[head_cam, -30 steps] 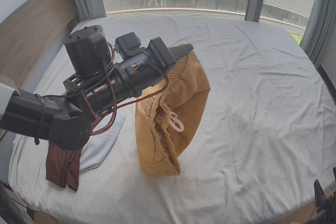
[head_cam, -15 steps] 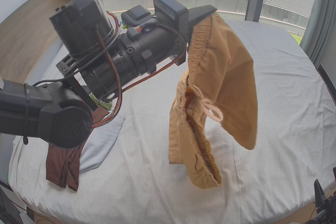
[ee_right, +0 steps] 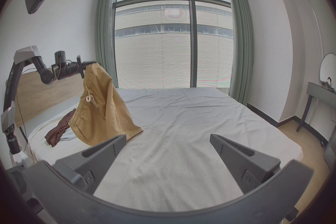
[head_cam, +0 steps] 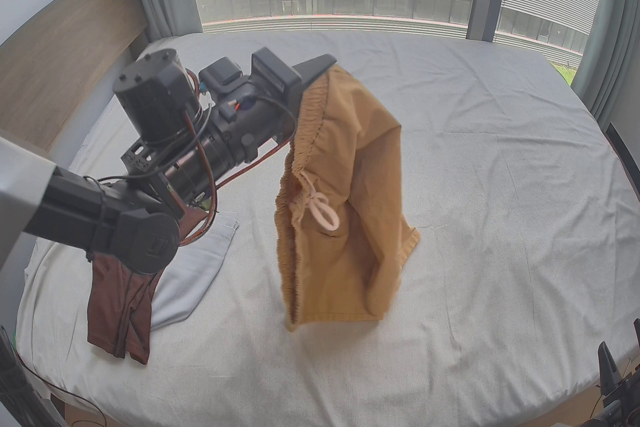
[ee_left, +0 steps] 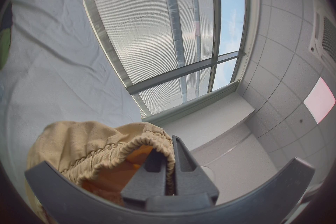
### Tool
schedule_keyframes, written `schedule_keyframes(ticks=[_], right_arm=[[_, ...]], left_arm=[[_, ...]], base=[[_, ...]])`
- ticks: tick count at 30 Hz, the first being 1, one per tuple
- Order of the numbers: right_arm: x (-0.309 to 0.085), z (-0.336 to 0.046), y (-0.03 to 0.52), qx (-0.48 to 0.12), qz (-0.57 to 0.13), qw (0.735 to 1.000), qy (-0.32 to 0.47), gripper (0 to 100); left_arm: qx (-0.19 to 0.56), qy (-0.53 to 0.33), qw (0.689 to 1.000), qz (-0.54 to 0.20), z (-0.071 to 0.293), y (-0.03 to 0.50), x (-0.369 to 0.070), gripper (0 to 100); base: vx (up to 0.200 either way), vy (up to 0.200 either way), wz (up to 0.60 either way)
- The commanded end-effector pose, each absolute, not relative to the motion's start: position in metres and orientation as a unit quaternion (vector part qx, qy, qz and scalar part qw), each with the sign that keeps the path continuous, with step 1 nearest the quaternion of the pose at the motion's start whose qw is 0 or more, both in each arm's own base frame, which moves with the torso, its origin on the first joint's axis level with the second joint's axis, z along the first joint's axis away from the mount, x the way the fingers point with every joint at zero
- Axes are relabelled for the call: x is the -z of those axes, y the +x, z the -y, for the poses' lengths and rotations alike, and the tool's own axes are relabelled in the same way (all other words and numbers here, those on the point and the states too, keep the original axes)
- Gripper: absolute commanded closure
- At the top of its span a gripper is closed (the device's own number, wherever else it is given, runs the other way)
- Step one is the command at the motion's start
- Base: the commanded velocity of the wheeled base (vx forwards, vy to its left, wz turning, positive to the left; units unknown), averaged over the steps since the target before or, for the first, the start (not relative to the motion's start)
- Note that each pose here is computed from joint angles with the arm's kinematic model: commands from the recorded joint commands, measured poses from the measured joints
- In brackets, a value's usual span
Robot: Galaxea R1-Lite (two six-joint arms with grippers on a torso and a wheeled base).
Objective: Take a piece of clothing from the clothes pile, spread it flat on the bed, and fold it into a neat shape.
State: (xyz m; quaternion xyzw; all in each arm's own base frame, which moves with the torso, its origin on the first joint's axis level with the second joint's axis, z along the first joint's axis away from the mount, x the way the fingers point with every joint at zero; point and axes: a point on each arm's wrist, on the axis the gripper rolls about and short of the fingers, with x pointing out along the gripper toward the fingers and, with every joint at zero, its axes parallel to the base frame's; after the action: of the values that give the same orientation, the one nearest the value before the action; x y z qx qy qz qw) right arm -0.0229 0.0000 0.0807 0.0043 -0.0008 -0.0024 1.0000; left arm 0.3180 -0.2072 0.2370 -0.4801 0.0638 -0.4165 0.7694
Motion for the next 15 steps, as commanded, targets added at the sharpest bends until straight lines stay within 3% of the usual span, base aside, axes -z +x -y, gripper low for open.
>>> schedule_keyframes(ticks=[1,15], right_arm=[[-0.075,0.000,-0.023,0.002,0.000,1.000,0.004,0],[-0.075,0.000,-0.023,0.002,0.000,1.000,0.004,0]], left_arm=[[0.369,-0.453,0.806,-0.091,0.198,0.346,-0.177,100],[0.371,-0.395,0.839,-0.049,0.186,0.342,-0.162,100]], base=[[0.000,0.000,0.00],[0.000,0.000,0.00]])
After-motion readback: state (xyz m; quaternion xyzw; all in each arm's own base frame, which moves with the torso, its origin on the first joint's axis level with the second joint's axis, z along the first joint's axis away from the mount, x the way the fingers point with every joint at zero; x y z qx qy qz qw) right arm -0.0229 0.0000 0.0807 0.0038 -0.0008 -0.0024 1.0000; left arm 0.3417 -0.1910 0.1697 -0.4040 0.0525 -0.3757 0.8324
